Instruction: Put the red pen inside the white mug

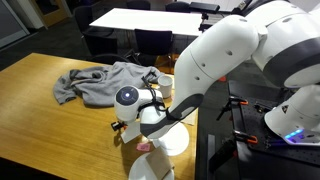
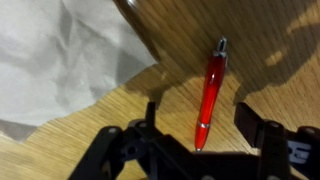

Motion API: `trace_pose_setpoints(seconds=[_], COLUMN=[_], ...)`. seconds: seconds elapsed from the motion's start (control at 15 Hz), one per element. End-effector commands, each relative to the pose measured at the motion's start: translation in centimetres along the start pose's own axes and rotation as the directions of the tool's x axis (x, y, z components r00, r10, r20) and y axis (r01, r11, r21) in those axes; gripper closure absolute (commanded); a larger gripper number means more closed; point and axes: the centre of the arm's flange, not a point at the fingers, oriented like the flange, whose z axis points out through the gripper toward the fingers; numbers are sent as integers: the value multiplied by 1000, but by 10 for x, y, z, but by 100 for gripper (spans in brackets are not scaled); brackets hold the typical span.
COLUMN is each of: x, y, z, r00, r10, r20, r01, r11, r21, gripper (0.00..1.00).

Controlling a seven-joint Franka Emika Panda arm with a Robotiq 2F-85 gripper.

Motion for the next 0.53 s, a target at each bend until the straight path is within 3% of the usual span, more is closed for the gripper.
trace_pose_setpoints(seconds=[0.0,0.07,0.2,0.47], x=[8,8,9,13], y=[-10,-12,-14,-17], z=[4,5,7,7], r00=[1000,1000,1000,1000], r10=[12,12,10,9], r20=[-2,-1,-2,-1], r01=[-12,-12,-10,-9], r11=[1000,1000,1000,999], r21=[-12,-13,-16,-32], gripper=[39,50,62,93])
